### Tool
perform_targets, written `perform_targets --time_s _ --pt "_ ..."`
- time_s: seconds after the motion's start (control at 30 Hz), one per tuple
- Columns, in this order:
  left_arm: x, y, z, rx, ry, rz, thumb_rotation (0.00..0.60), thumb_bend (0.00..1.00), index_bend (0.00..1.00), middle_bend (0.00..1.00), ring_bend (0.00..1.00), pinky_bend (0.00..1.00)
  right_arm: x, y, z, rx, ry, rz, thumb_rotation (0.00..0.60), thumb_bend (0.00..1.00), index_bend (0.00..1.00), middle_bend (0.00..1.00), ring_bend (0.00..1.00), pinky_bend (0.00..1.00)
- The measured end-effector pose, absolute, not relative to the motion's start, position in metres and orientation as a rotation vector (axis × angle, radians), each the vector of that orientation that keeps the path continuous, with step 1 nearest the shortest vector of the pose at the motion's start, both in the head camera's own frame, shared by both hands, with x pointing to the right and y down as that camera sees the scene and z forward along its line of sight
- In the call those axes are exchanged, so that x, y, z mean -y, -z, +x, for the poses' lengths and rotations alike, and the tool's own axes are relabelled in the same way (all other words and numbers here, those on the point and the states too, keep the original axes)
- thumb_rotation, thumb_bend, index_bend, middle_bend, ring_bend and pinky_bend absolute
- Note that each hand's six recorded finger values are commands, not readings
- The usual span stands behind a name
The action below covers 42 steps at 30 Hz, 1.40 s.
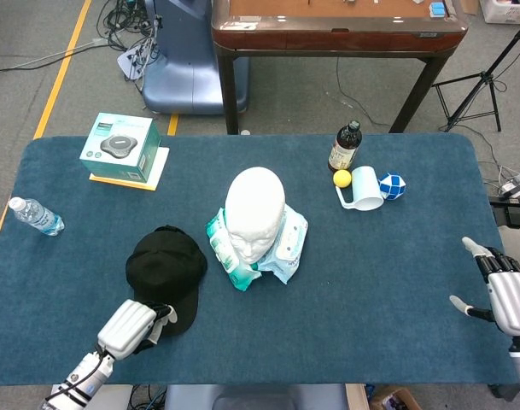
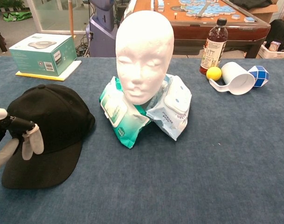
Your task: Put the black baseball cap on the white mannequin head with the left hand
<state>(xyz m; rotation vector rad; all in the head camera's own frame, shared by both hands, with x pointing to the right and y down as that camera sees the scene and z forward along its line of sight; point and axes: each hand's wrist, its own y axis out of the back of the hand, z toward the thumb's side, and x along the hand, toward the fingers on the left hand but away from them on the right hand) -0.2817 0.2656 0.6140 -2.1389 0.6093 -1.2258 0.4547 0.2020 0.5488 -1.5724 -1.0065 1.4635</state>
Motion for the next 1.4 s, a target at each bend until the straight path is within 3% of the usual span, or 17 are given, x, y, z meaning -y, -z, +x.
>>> perform_targets --time_s 0.47,1.03,1.27,1.33,1.4 --pt "-0.245 -0.645 -0.284 -0.627 1.328 -2.093 0.600 0.70 0.38 0.45 0.47 0.72 -0.201 -0.548 0.456 1.013 -1.466 -1.572 0.600 0.00 0.08 0.23 0.18 0.26" --pt "-0.203 -0.653 -0.322 -0.680 1.404 -1.730 0.600 0.70 0.35 0.36 0.39 0.69 -0.200 -0.550 0.456 1.008 -1.472 -1.574 0.600 0.00 0.08 0.24 0.18 0.26" --pt "-0.210 -0.652 -0.329 -0.686 1.429 -1.702 0.600 0.69 0.34 0.33 0.36 0.67 -0.201 -0.551 0.456 1.007 -1.473 -1.573 0.600 0.00 0.08 0.24 0.18 0.26" --pt "-0.216 -0.650 -0.329 -0.686 1.429 -1.714 0.600 0.67 0.34 0.32 0.36 0.67 -0.201 -0.551 0.456 1.007 -1.473 -1.572 0.600 0.00 0.08 0.24 0.18 0.26" --pt "-0.221 -0.648 -0.329 -0.683 1.425 -1.718 0.600 0.57 0.34 0.32 0.36 0.67 -0.201 -0.550 0.456 1.008 -1.472 -1.572 0.600 0.00 0.08 0.23 0.18 0.26"
